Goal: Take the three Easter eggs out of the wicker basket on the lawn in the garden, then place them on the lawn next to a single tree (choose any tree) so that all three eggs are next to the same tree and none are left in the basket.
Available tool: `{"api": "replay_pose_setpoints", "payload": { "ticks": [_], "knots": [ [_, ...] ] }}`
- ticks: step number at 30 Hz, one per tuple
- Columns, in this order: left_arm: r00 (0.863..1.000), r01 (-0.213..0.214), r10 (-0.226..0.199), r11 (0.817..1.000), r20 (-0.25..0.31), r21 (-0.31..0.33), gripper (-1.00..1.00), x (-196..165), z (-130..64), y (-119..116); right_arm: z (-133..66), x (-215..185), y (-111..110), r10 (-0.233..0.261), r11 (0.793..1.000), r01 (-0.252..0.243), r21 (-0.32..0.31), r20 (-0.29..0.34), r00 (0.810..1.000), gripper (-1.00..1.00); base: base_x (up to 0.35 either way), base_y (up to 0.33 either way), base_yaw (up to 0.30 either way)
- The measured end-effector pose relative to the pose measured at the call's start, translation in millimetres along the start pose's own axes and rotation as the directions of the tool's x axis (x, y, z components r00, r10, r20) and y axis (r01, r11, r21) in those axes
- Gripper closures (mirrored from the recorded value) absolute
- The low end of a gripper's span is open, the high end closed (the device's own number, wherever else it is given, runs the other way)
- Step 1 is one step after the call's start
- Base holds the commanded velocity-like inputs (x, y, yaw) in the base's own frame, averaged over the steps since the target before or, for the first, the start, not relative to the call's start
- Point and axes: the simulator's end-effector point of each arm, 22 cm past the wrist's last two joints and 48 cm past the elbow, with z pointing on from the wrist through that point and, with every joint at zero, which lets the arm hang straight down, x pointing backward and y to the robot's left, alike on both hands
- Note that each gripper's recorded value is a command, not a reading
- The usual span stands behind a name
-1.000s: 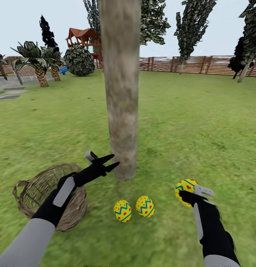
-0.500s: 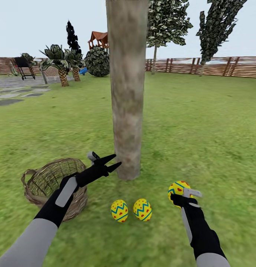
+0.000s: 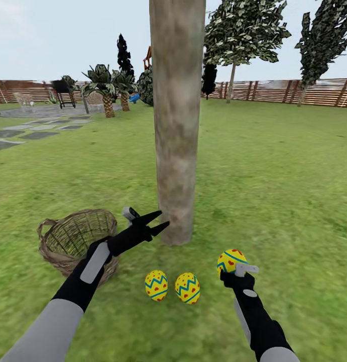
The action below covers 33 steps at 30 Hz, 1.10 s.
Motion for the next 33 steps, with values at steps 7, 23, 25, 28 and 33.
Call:
{"api": "replay_pose_setpoints", "payload": {
  "ticks": [7,23,25,28,33],
  "knots": [
    [1.000,0.010,-0.010,1.000,0.001,0.009,-1.00,4,4.4,0,0.3,1,2,-0.060,0.998,0.060,0.001,0.002,0.998,1.00,0.000,-0.006,0.001],
    [0.999,0.040,-0.040,0.999,0.006,0.009,-1.00,10,5.3,12,7.2,22,33,-0.203,0.978,0.200,-0.059,-0.036,0.979,1.00,0.000,-0.129,0.086],
    [0.999,0.046,-0.046,0.999,0.007,0.006,-1.00,10,4.2,16,8.8,24,36,-0.203,0.977,0.200,-0.066,-0.040,0.978,1.00,0.000,-0.001,0.068],
    [0.998,0.057,-0.057,0.998,0.010,-0.002,-1.00,10,1.5,25,9.7,33,53,-0.246,0.965,0.241,-0.100,-0.041,0.968,1.00,0.000,0.000,0.019],
    [0.998,0.057,-0.056,0.998,0.015,-0.016,-1.00,6,-6.6,34,13.7,45,55,-0.260,0.961,0.253,-0.109,-0.056,0.964,1.00,0.000,0.000,0.001]
  ]
}}
